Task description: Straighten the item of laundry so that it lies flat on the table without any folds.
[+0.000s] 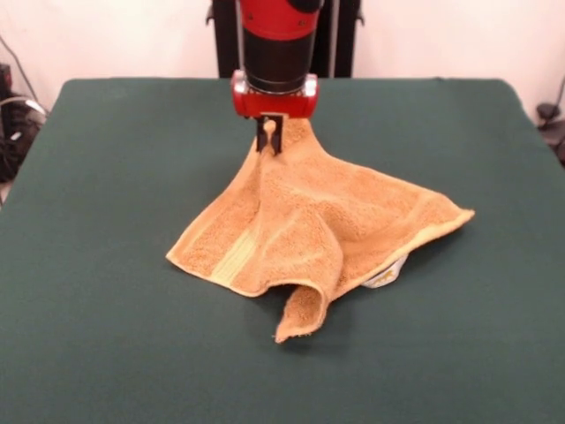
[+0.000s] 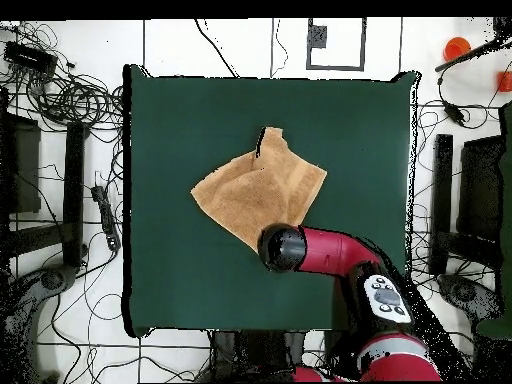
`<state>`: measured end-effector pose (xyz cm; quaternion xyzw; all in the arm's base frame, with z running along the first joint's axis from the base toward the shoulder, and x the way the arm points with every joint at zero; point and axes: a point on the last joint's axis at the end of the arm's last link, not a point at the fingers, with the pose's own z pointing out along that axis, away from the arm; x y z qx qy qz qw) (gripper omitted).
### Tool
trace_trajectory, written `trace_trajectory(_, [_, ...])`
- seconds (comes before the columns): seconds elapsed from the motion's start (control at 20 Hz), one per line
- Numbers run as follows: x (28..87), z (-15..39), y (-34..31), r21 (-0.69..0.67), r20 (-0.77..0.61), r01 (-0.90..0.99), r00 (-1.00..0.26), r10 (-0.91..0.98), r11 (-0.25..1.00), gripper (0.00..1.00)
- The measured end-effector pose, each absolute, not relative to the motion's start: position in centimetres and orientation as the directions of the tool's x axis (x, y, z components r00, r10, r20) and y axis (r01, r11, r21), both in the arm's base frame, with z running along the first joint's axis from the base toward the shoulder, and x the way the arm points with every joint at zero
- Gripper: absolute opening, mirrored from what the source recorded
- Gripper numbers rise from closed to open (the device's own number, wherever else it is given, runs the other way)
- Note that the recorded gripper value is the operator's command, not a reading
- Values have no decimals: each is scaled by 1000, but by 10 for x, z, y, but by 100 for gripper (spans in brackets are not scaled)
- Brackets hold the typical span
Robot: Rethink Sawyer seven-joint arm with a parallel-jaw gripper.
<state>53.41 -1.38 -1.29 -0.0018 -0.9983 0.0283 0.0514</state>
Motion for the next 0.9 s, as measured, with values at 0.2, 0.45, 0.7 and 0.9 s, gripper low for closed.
trace_trajectory(0.2, [528, -13, -19, -58, 112, 3, -994, 10, 998, 0])
trace_trajectory(0.45, [522, -11, -29, -67, 114, -11, -994, -4, 998, 0])
trace_trajectory(0.7, [521, -12, -34, -71, 114, -11, -993, -3, 997, 0])
trace_trajectory(0.9, [519, -12, -39, -75, 116, -16, -993, -7, 997, 0])
